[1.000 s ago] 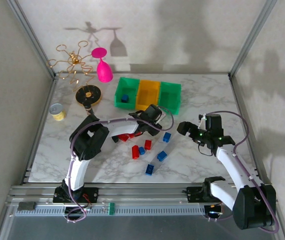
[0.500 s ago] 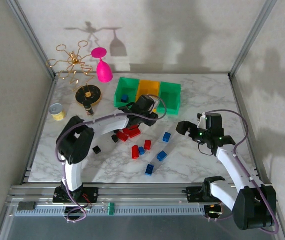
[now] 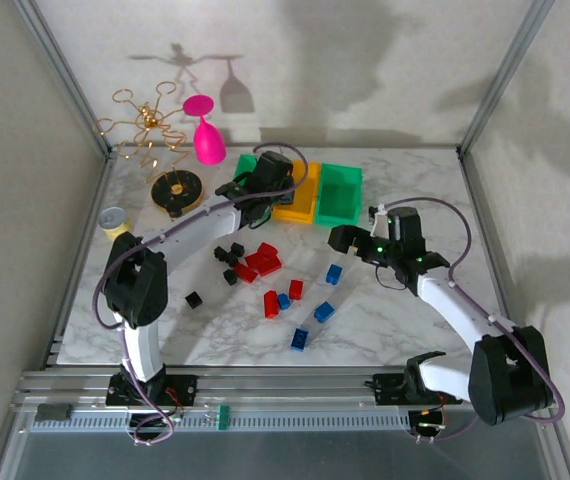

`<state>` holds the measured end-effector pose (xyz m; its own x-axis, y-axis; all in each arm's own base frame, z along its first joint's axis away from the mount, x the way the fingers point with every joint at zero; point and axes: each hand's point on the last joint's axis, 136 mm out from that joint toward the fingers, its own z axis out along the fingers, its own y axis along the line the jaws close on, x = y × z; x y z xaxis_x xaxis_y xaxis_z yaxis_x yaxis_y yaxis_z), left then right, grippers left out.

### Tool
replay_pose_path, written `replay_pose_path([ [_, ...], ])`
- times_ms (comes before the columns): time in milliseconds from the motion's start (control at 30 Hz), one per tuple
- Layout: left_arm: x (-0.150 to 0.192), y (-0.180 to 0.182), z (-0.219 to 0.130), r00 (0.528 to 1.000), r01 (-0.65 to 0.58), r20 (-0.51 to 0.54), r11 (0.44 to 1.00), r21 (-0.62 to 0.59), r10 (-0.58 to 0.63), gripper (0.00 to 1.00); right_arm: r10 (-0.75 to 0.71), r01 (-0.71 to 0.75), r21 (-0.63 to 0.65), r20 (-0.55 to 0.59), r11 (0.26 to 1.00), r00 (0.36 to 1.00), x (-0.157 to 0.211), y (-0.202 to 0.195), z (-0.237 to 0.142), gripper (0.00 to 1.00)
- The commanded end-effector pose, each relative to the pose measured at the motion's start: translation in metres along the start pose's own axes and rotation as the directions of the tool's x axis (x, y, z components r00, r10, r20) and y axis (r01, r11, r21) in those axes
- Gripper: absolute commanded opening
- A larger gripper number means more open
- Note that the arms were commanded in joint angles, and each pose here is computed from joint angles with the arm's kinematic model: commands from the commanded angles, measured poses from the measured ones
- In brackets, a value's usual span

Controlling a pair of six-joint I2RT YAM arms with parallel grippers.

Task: Sort the legos into containers by color
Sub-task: Place the lego in the container.

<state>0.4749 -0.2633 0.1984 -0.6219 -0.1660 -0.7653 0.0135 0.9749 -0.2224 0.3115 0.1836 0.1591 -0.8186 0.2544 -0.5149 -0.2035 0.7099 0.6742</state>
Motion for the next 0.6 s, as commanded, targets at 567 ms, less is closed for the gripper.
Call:
replay_pose_path([
  [567,-0.02,0.066,0.119,0.991,0.137,0.025,0.97,-0.202,-0.135,0.49,-0.043,0.042,0.021,0.066,0.999,0.997,-0.027,0.007,0.005,0.99],
])
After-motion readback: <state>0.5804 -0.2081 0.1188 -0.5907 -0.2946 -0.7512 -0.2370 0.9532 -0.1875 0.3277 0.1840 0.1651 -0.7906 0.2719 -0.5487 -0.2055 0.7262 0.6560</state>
